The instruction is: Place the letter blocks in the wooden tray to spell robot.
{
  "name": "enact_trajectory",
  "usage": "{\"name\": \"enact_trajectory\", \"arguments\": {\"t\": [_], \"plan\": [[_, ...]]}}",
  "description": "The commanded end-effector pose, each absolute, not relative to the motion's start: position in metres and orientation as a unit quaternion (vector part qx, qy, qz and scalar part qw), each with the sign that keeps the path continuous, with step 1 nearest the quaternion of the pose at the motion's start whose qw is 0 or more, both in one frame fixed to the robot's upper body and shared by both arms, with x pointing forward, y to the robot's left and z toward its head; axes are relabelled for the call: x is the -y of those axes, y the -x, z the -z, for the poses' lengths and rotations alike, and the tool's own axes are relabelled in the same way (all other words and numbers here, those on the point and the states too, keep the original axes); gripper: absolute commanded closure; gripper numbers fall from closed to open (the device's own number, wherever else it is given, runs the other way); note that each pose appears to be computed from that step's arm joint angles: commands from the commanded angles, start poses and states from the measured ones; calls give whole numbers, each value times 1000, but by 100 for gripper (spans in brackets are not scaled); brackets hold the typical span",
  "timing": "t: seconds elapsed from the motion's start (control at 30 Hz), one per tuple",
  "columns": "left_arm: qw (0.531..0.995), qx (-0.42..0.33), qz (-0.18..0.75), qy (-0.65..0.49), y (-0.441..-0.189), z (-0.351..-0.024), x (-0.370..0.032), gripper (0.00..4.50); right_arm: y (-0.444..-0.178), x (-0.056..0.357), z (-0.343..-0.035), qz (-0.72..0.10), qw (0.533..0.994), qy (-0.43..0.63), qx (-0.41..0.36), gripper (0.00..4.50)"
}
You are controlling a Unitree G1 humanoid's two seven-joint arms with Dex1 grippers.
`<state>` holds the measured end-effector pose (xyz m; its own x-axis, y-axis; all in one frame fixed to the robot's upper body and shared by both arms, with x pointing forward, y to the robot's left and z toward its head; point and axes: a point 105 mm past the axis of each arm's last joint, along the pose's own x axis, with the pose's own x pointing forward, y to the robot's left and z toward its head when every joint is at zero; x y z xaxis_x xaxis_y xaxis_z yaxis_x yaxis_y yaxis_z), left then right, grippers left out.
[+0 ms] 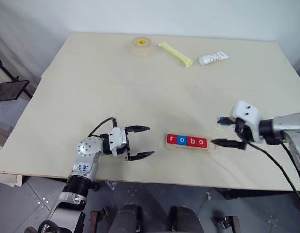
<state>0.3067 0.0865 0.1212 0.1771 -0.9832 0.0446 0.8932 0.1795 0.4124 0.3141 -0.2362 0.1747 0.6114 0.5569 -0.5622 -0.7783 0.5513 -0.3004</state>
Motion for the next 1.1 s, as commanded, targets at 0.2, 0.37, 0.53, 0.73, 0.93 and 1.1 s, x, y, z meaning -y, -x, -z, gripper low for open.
{"name": "enact_trajectory", "arguments": {"t": [0.2, 0.37, 0.53, 0.73, 0.93, 1.1], "plan": [[745, 168, 628, -148, -309, -128, -77, 0, -298, 303, -192, -243, 942, 201, -115, 3], [744, 167, 630, -147, -308, -129, -78, 0, -248, 343, -186, -212, 953, 171, -130, 3], [745, 167, 629, -145, -308, -130, -78, 0, -233, 342, -184, -210, 955, 158, -136, 3], [744, 169, 630, -145, -308, -130, -76, 0, -252, 317, -179, -212, 960, 138, -117, 3], [745, 172, 627, -151, -310, -132, -78, 0, -298, 296, -172, -172, 975, 112, -80, 3], [749, 175, 620, -152, -309, -133, -80, 0, -334, 286, -158, -126, 986, 78, -70, 3]]}}
